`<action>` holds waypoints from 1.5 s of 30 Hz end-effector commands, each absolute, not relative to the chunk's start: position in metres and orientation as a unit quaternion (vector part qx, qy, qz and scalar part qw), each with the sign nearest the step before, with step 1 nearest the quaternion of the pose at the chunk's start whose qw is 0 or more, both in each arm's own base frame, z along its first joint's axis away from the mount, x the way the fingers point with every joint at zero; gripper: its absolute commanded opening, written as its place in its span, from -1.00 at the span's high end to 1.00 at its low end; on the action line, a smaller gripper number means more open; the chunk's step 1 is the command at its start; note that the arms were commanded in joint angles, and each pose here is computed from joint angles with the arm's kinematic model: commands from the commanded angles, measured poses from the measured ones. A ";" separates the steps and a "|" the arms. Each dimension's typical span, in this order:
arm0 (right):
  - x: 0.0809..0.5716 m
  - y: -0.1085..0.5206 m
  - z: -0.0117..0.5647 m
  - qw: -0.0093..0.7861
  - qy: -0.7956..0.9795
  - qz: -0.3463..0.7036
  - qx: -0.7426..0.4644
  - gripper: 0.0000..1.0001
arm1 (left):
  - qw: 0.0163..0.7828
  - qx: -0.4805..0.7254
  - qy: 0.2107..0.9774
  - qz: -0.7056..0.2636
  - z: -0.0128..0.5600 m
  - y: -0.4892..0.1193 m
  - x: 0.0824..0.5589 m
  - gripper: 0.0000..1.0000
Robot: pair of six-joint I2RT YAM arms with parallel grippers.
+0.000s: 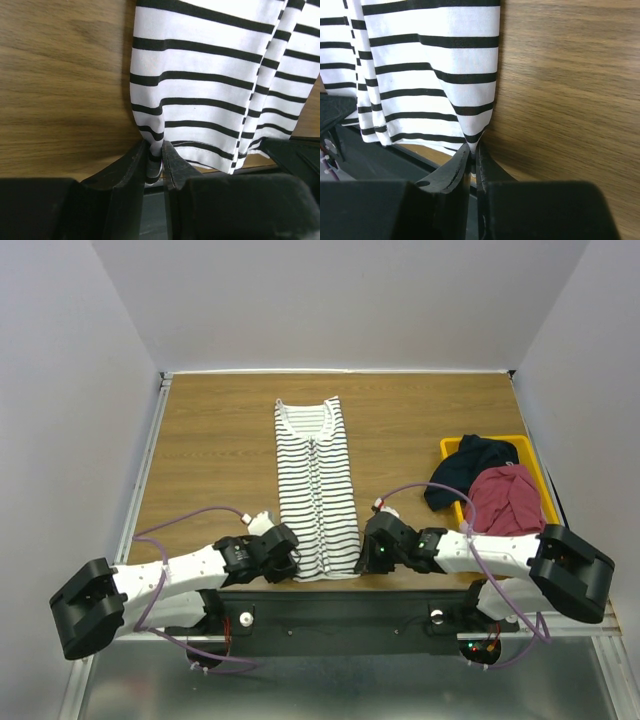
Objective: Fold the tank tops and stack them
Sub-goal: Fold the tank top
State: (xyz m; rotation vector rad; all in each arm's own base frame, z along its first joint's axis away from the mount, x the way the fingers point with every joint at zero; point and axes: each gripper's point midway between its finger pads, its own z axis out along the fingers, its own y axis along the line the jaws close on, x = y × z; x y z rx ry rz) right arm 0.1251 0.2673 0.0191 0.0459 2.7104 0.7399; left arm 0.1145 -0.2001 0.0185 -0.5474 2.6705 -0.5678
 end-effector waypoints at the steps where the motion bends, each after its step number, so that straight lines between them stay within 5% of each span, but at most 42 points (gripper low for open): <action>1: 0.127 0.252 0.018 0.181 0.958 0.221 0.006 0.80 | 0.167 -0.177 0.950 -0.196 0.017 -0.200 0.105 0.41; 11: 0.146 0.278 0.062 0.208 0.948 0.242 -0.015 0.88 | 0.208 -0.174 0.938 -0.216 0.056 -0.211 0.125 0.99; 28: 0.234 0.314 0.126 0.275 0.926 0.259 -0.013 0.88 | 0.303 -0.205 0.901 -0.234 0.125 -0.190 0.222 1.00; 45: 0.393 0.318 0.144 0.310 0.913 0.264 0.019 0.88 | 0.337 -0.217 0.880 -0.256 0.158 -0.190 0.358 1.00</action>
